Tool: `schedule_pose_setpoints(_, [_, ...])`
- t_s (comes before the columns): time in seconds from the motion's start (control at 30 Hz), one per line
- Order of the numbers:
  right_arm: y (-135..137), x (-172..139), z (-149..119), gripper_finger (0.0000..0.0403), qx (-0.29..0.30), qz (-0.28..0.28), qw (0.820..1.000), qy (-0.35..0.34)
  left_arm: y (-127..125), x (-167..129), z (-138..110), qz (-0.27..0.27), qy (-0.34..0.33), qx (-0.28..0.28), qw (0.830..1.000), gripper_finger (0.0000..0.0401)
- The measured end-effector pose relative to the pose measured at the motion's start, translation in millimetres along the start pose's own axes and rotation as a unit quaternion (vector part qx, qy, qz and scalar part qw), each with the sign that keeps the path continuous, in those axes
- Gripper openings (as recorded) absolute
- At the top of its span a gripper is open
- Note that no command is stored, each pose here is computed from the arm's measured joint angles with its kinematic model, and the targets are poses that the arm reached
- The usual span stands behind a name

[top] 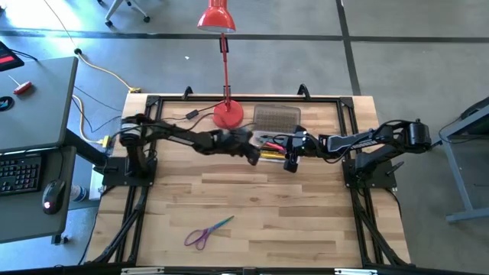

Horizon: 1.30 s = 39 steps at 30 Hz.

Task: Pick & place school supplies into a supply box
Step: Put the dark green crayon into the black supply box, then put the purple scissors into the black supply box

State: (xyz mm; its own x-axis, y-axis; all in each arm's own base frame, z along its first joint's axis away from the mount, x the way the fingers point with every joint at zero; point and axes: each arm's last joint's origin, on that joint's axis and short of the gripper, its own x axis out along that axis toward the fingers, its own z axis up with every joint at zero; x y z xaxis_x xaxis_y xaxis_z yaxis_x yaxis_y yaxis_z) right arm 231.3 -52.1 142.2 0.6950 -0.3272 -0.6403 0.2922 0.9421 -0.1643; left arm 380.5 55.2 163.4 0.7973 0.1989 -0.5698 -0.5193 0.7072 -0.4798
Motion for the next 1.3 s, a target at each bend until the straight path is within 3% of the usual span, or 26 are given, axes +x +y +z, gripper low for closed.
schedule_pose_setpoints(0.13, [0.3, -0.1, 0.9, 0.0122, 0.001, 0.001, 1.0, -0.005, -3.7, 15.9, 4.2, 0.056, 0.04, 0.008, 0.998, 0.0058])
schedule_pose_setpoints(0.27, [1.0, -0.2, 0.4, 0.0122, 0.0, 0.007, 1.0, -0.002, -8.0, 25.0, 9.3, 0.075, 0.054, 0.044, 0.995, 0.0058])
schedule_pose_setpoints(0.57, [1.0, -0.2, 1.2, 0.0122, 0.0, 0.006, 1.0, -0.006, -9.4, 29.4, 10.3, 0.08, 0.064, 0.061, 0.993, 0.0058])
schedule_pose_setpoints(0.77, [1.0, -0.2, 1.3, 0.0122, 0.0, 0.006, 1.0, -0.007, -7.3, 28.8, 8.2, 0.088, 0.078, 0.105, 0.987, 0.0061])
schedule_pose_setpoints(1.13, [0.9, -0.2, 2.0, 0.0122, 0.001, 0.006, 1.0, -0.01, -7.3, 28.5, 9.5, 0.097, 0.067, 0.11, 0.987, 0.0168])
schedule_pose_setpoints(1.3, [-0.4, -0.3, 5.3, 0.0122, -0.002, -0.014, 1.0, -0.026, -19.9, 7.3, 23.7, 0.061, 0.09, 0.107, 0.988, 0.0175])
